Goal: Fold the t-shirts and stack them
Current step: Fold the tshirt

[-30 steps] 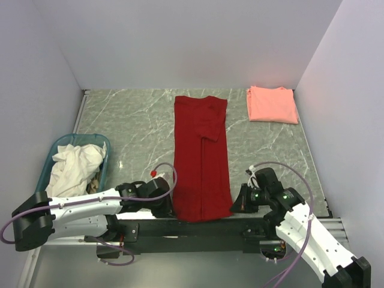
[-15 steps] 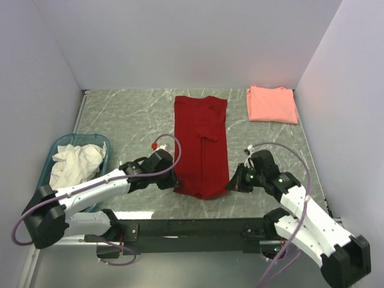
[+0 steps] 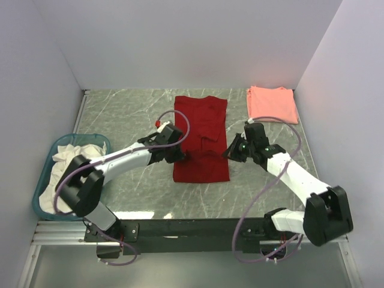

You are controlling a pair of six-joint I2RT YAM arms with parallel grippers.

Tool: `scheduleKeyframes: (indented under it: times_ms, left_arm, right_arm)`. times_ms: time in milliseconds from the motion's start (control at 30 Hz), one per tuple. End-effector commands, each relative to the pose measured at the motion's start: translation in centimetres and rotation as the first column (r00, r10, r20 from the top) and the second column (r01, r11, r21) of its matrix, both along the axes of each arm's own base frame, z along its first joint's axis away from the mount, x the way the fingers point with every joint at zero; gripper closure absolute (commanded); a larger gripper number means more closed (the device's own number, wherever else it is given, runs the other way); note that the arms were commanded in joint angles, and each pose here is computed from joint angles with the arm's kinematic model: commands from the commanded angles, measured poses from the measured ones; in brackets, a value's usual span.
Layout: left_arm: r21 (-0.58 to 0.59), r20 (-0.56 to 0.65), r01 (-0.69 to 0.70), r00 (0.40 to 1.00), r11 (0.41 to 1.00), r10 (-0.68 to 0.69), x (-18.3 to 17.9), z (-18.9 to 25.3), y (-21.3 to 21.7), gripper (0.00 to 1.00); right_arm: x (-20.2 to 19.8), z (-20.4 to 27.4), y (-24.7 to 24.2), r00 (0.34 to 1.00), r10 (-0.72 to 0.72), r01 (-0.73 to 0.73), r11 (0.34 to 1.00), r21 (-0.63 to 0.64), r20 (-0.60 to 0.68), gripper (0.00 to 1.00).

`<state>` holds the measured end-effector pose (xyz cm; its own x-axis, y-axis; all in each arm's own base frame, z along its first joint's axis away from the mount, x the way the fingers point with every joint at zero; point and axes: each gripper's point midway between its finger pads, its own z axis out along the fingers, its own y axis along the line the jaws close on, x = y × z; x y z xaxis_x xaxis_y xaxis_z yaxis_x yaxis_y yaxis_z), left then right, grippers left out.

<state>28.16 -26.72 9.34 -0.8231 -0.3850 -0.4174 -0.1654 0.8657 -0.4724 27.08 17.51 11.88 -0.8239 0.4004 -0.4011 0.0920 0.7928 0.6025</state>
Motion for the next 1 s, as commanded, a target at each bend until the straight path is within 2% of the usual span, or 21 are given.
scheduleKeyframes:
  times_ms: [0, 367, 500, 967]
  left_arm:
    - [0.009, 0.060, -0.013, 0.998, 1.000, 0.012, 3.4, 0.6, -1.1, 0.99]
    - [0.056, 0.059, -0.049, 0.997, 0.997, 0.045, 8.3, -0.1, -1.5, 0.99]
    - [0.064, 0.053, -0.050, 0.997, 0.997, 0.047, 9.2, -0.4, -1.2, 0.99]
    - [0.068, 0.040, -0.081, 0.996, 0.994, 0.079, 11.8, -0.7, 0.2, 0.99]
  right_arm:
    - [4.5, 1.5, -0.3, 0.995, -0.060, 0.059, 0.998, 0.016, 0.077, 1.00]
    - [10.0, -0.5, -0.7, 0.996, -0.080, 0.079, 0.997, 0.005, 0.031, 1.00]
    - [10.6, -1.7, -1.1, 0.997, -0.079, 0.079, 0.997, 0.014, 0.001, 1.00]
    - [13.3, -1.2, -2.2, 0.992, -0.122, 0.121, 0.991, 0.065, 0.018, 1.00]
